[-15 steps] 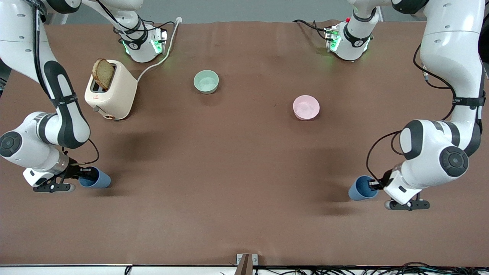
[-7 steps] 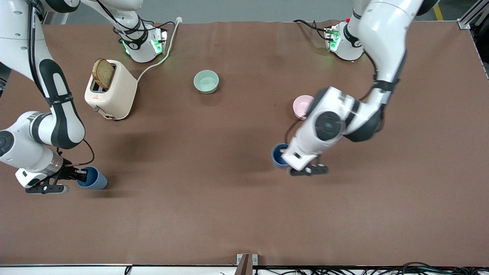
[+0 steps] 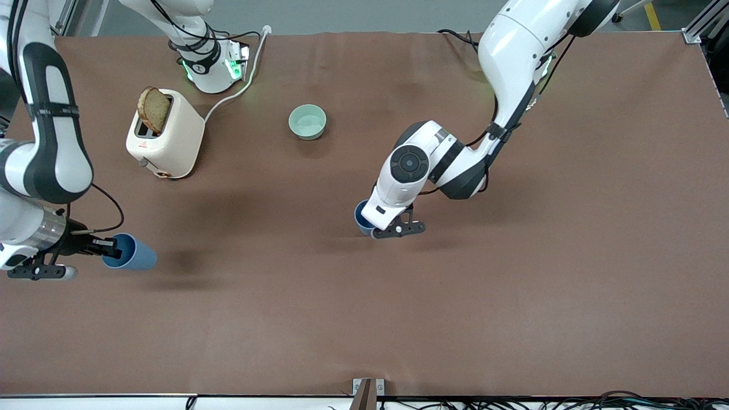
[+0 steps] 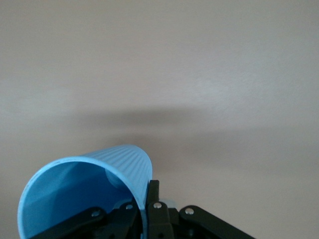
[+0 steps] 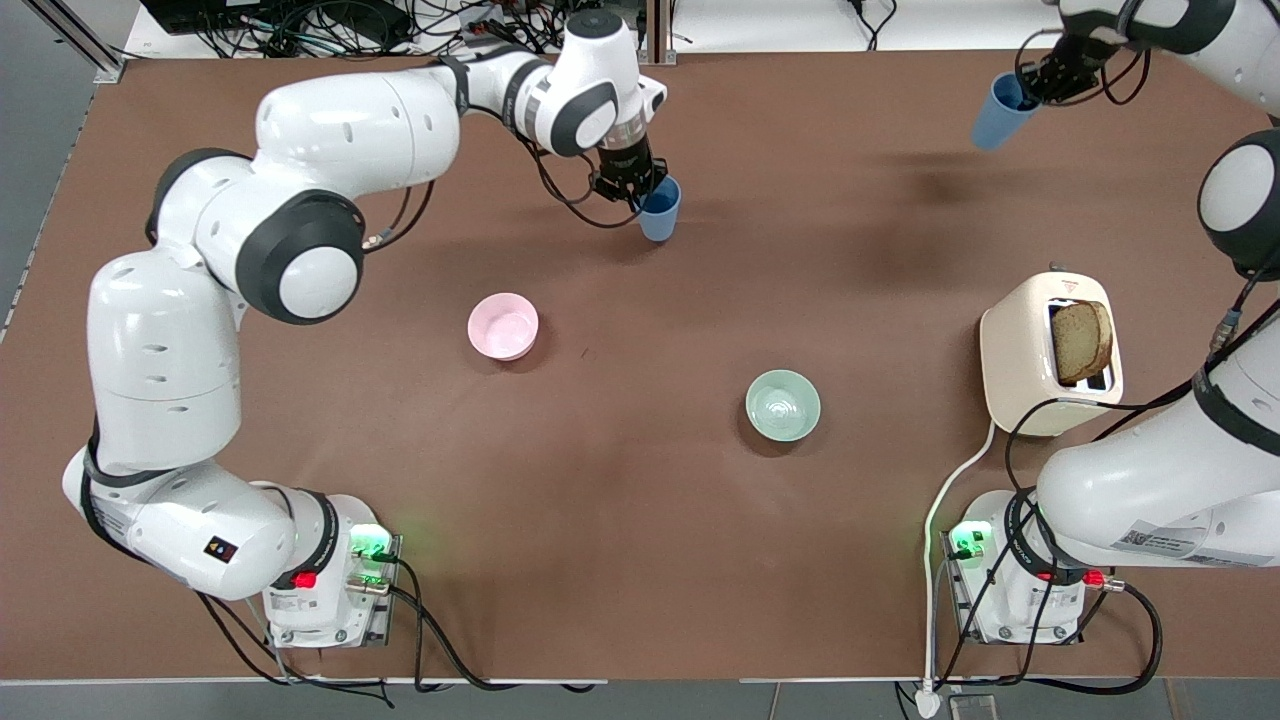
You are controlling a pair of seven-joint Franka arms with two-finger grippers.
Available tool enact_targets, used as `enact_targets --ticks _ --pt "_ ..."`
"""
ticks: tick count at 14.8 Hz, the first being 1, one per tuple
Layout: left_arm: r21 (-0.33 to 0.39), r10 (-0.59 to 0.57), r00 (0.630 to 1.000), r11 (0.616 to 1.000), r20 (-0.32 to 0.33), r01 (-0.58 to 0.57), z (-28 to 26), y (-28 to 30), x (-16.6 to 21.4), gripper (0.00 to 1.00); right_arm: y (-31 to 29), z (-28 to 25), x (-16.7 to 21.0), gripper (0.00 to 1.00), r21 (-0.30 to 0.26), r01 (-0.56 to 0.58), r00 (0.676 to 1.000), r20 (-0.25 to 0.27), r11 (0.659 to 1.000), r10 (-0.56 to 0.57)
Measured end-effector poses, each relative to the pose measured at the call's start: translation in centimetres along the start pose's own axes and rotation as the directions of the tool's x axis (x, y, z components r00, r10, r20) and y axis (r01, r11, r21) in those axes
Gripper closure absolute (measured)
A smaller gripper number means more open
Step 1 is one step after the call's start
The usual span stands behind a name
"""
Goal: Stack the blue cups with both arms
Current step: 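Release the cup, withdraw the left gripper while the right gripper brings its cup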
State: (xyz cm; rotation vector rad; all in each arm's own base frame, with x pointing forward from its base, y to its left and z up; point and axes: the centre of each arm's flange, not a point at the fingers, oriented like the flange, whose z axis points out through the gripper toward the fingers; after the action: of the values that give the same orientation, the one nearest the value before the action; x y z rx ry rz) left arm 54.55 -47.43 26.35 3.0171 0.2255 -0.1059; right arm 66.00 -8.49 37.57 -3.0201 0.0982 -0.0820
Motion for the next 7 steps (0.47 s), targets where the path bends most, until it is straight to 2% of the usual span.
enact_targets --ticks 2,3,7 --pt "0.003 -0.005 1.000 1.000 0.006 0.005 0.9 0.0 -0.1 0.94 -4.3 -1.7 -0.1 0.96 0.022 -0.058 0.998 -0.014 0.998 0.058" --pt "0.002 -0.007 1.000 1.000 0.005 0.007 1.2 -0.1 0.1 0.89 -6.9 -2.2 -0.2 0.96 0.036 -0.086 0.996 -0.018 0.996 0.086" --pt "-0.027 -0.016 1.000 1.000 -0.027 0.015 0.4 0.0 1.0 0.52 -17.0 -4.1 -2.1 0.96 0.083 -0.156 0.988 0.020 0.984 0.155"
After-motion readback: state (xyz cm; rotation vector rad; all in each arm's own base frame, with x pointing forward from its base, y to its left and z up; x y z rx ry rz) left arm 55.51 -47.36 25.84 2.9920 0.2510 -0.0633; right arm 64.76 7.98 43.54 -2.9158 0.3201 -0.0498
